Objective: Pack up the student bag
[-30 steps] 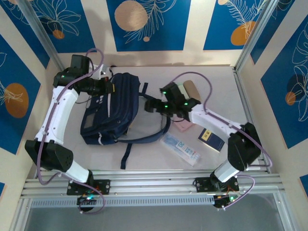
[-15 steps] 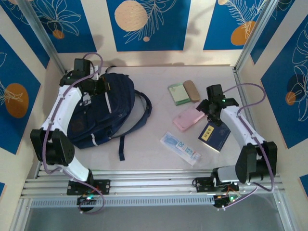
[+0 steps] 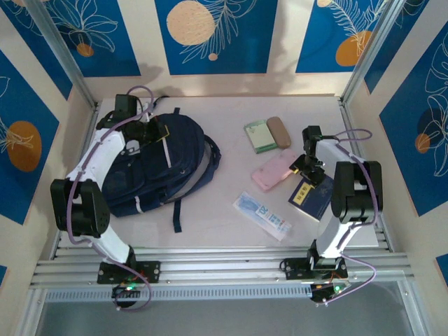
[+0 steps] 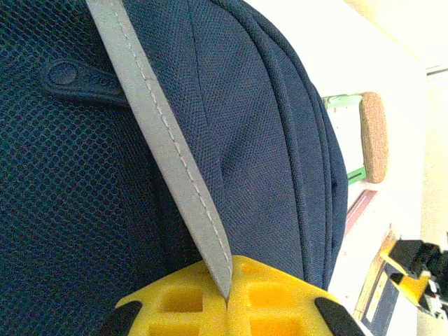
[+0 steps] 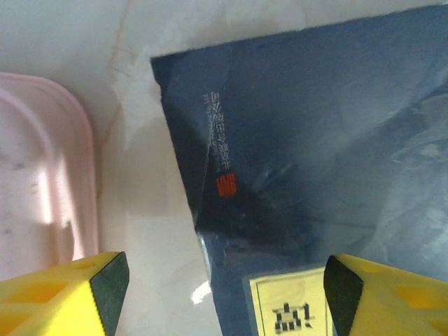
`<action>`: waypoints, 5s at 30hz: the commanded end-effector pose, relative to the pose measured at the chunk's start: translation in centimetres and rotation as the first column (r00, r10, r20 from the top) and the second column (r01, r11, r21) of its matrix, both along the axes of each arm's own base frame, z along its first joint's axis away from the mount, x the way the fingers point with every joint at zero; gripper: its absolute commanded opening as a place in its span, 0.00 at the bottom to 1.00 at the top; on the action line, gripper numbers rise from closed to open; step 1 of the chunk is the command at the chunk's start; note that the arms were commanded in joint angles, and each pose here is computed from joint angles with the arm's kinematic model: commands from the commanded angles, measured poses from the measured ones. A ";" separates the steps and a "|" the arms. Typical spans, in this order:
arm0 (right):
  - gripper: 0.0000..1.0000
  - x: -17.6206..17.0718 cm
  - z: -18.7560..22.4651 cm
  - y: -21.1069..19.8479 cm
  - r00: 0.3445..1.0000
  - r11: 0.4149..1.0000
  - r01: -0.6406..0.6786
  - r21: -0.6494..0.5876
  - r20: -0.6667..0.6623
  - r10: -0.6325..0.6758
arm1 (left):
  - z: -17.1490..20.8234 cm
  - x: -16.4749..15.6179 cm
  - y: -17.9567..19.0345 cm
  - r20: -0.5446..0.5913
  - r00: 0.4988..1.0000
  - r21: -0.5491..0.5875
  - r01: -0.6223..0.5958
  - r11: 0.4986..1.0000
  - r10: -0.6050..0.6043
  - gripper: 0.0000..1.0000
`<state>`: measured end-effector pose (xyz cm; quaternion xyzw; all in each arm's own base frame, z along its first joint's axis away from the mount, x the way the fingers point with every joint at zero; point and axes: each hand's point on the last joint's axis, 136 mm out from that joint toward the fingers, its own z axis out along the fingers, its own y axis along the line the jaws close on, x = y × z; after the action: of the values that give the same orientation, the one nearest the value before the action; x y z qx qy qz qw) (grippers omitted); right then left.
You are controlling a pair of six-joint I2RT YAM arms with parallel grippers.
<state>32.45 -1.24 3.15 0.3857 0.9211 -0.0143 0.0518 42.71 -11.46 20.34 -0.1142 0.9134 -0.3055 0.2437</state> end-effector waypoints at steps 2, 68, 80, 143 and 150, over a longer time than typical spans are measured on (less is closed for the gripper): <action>0.70 -0.9 -1.1 -0.5 0.994 0.999 0.044 -0.026 -0.099 -0.046 | 0.6 0.6 -0.1 0.025 1.000 -0.041 -0.012 0.999 0.013 0.00; 0.00 -3.8 7.0 13.5 0.934 0.798 -0.209 0.566 0.357 -0.008 | -10.9 -19.3 -33.8 -0.005 0.682 -0.017 0.731 0.682 -0.731 0.60; 0.00 -3.5 6.8 13.4 0.935 0.784 -0.199 0.587 0.354 -0.028 | -11.6 -19.9 -37.1 0.004 0.653 -0.107 0.753 0.649 -0.757 0.30; 0.10 -11.5 27.2 17.5 0.439 0.488 -0.755 0.438 0.890 -0.119 | 10.6 -23.3 -24.8 0.355 0.681 -0.061 0.701 0.711 -0.641 0.40; 0.06 -9.7 25.7 13.9 0.439 0.694 -0.531 0.486 0.859 -0.266 | 7.9 -20.8 -21.0 0.216 0.906 -0.199 0.407 0.892 -0.365 0.69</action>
<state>21.58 15.09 29.04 0.1642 0.7255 0.5845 0.3242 20.62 -34.39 27.51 0.1720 0.8468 -0.4519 0.2219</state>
